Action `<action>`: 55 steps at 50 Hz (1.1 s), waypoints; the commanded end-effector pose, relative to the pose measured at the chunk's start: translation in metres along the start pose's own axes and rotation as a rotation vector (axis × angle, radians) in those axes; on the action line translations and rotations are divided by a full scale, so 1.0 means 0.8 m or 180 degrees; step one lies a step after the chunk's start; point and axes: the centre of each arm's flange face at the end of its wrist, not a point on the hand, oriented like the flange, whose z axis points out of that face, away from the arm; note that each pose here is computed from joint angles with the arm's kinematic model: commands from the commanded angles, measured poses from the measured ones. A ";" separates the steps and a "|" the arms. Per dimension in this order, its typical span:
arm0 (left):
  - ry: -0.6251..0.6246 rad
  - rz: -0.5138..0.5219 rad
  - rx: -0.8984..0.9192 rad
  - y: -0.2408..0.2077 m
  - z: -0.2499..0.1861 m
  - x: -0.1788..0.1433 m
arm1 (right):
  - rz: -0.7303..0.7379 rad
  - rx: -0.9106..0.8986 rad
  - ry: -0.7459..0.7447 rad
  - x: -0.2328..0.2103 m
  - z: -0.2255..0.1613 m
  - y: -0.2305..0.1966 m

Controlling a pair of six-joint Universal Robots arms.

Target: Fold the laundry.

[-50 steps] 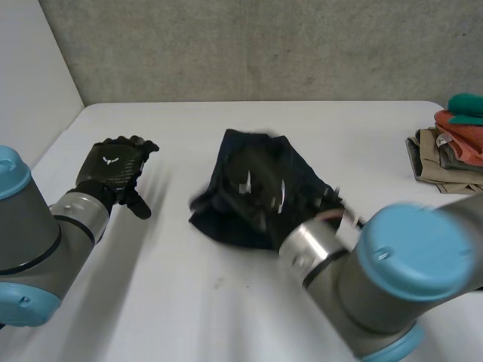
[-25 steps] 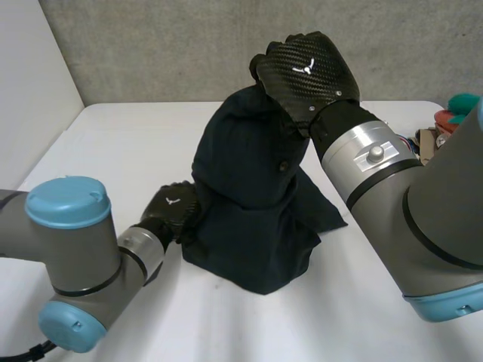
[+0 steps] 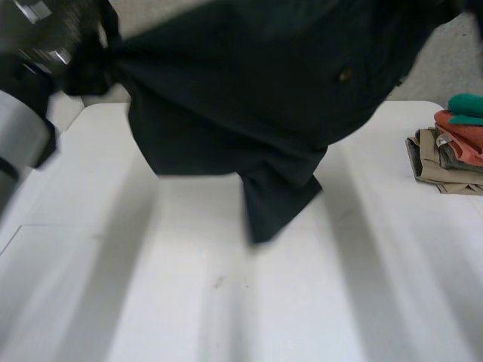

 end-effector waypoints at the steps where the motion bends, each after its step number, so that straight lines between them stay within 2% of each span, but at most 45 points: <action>1: -0.0038 0.0271 0.0216 -0.055 -0.013 -0.010 | -0.0126 -0.0213 0.0111 0.035 -0.003 -0.016; 6: 0.0025 0.0467 -0.0009 -0.032 -0.004 -0.003 | -0.0324 -0.0832 -0.0113 0.025 0.014 0.047; 10: 0.0093 0.0659 -0.0365 0.018 0.023 0.005 | -0.0407 -0.1212 -0.0292 0.008 0.026 0.094; 16: 0.0224 0.0922 -0.0710 0.093 0.082 0.024 | -0.0370 -0.1396 -0.0394 -0.013 0.053 0.153; 20: 0.0050 0.0992 -0.0409 0.093 0.133 0.028 | -0.0284 -0.1108 -0.0218 -0.017 0.087 0.177; 22: -0.0097 0.0996 -0.0140 0.078 0.155 0.026 | -0.0208 -0.0701 0.0014 -0.012 0.115 0.175; 26: -0.0474 0.0988 0.0734 0.017 0.198 0.015 | -0.0156 0.0159 0.0518 0.007 0.155 0.149; 27: -0.0649 0.0962 0.1124 -0.016 0.207 0.009 | -0.0159 0.0359 0.0635 0.012 0.162 0.141; 31: -0.0843 0.0867 0.1642 -0.061 0.208 0.009 | -0.0154 0.1003 0.0965 0.027 0.177 0.112; 34: -0.0879 0.0829 0.1683 -0.067 0.204 0.010 | -0.0130 0.1097 0.0950 0.026 0.178 0.110; 37: -0.0833 0.0830 0.1468 -0.049 0.198 0.018 | -0.0065 0.0990 0.0890 0.019 0.175 0.121; 43: -0.0554 0.0917 0.0693 0.033 0.161 0.032 | 0.0002 0.0451 0.0629 -0.005 0.154 0.175; 49: -0.0230 0.1018 0.0026 0.138 0.112 0.053 | 0.0056 -0.0276 0.0175 -0.045 0.113 0.258; 55: 0.0022 0.1111 -0.0490 0.213 0.062 0.070 | 0.0107 -0.1083 -0.0177 -0.084 0.065 0.339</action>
